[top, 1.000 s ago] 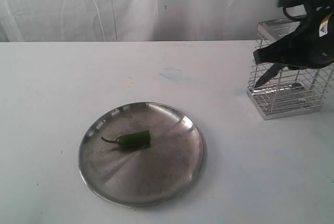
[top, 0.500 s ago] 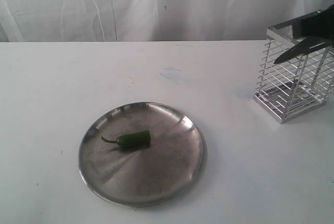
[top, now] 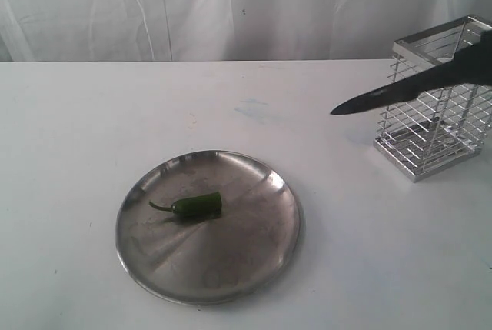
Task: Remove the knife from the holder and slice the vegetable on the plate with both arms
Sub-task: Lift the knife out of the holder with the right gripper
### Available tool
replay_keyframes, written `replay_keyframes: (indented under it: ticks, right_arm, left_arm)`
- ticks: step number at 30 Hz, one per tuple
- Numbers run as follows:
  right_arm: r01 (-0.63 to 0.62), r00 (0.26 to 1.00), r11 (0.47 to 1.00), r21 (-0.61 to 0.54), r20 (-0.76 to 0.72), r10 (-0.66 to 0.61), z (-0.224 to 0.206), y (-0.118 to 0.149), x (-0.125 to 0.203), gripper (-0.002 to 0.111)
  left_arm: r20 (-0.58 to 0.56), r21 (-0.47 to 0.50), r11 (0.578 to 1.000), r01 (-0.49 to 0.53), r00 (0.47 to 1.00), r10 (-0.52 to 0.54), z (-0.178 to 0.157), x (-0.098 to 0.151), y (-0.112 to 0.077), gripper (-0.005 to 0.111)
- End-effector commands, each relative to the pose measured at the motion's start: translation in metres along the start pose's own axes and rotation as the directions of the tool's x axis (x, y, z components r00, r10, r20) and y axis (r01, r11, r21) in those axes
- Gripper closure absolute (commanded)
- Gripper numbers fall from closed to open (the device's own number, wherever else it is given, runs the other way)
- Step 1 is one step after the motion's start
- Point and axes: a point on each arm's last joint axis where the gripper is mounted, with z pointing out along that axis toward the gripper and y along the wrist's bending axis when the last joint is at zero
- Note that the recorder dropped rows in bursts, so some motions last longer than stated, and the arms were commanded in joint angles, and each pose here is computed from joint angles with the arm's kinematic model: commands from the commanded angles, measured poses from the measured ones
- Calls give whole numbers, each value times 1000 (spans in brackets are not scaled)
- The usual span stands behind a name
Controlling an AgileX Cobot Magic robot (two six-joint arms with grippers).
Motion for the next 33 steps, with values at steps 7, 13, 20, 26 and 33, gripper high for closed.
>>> replay_keyframes:
  ticks: [7,13,20,26,33]
  right_arm:
    - [-44,992,967,-252,-122,14,21,13,70,108]
    - [-160,983,923,-350,-144,116,64,9,118,108]
    - [-252,967,839,-483,-94,236,73,14,145,108]
    - [-193,981,758,-623,-136,137,65,27,153,108]
    - [-187,982,775,-604,-122,142,66,25,152,108]
  left_arm:
    - [-3,9,1000,1,1000,-1,0,1,-1,107]
    - [-3,9,1000,1,1000,-1,0,1,-1,107]
    - [4,7,1000,1,1000,-1,0,1,0,107]
    - [4,7,1000,1,1000,-1,0,1,0,107]
    - [4,7,1000,1,1000,-1,0,1,0,107]
